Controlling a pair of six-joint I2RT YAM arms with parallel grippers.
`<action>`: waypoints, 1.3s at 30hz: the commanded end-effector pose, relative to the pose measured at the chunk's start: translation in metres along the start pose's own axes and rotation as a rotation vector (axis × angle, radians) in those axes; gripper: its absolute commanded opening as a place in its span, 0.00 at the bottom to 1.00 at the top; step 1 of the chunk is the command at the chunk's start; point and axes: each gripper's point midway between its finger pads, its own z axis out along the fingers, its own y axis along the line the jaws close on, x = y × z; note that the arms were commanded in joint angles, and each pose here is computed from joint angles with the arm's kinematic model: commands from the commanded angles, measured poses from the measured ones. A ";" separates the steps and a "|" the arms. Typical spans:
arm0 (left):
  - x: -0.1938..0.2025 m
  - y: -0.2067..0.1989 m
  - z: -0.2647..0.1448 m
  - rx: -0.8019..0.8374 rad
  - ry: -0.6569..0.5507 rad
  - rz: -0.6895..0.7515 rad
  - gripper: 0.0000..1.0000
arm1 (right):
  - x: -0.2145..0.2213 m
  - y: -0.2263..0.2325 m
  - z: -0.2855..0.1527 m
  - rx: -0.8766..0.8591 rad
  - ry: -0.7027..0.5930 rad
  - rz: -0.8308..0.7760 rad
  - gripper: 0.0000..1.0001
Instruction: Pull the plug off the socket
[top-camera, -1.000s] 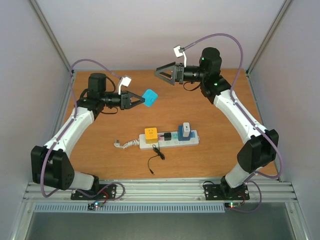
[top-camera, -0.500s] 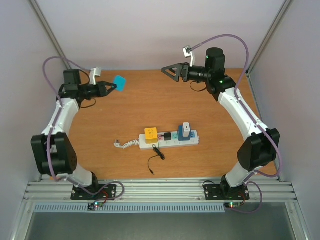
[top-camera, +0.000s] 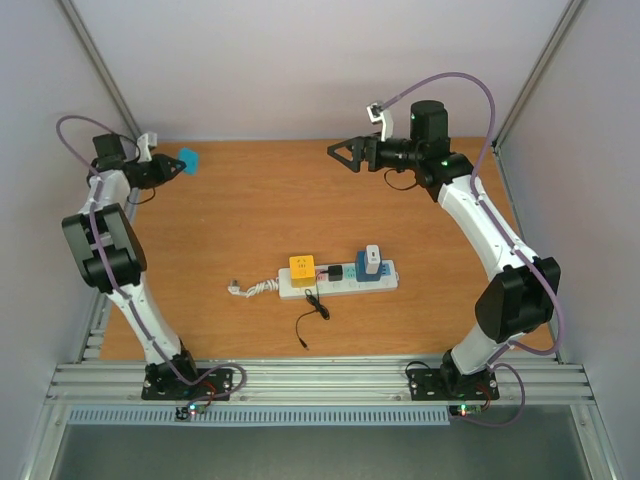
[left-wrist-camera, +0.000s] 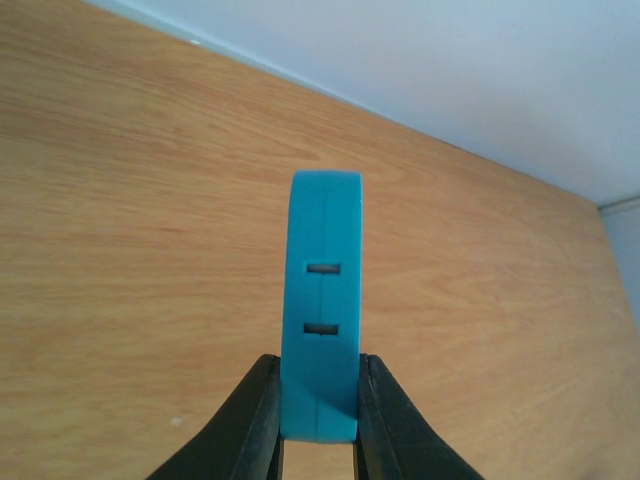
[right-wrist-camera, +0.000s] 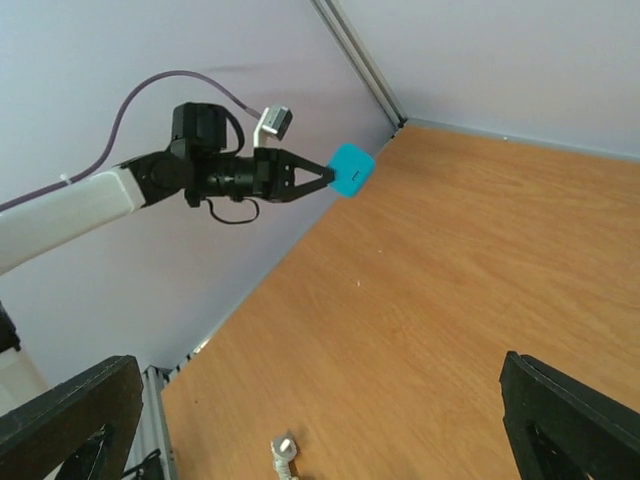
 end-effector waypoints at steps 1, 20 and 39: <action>-0.012 0.031 0.011 0.005 -0.006 -0.036 0.01 | -0.002 0.002 -0.009 0.034 -0.004 -0.037 0.99; 0.006 0.108 0.068 -0.027 0.032 -0.211 0.27 | 0.008 -0.013 -0.001 0.062 0.050 -0.025 0.99; -0.020 0.071 0.004 -0.224 0.013 0.085 1.00 | 0.022 0.007 -0.012 -0.001 0.106 -0.174 0.98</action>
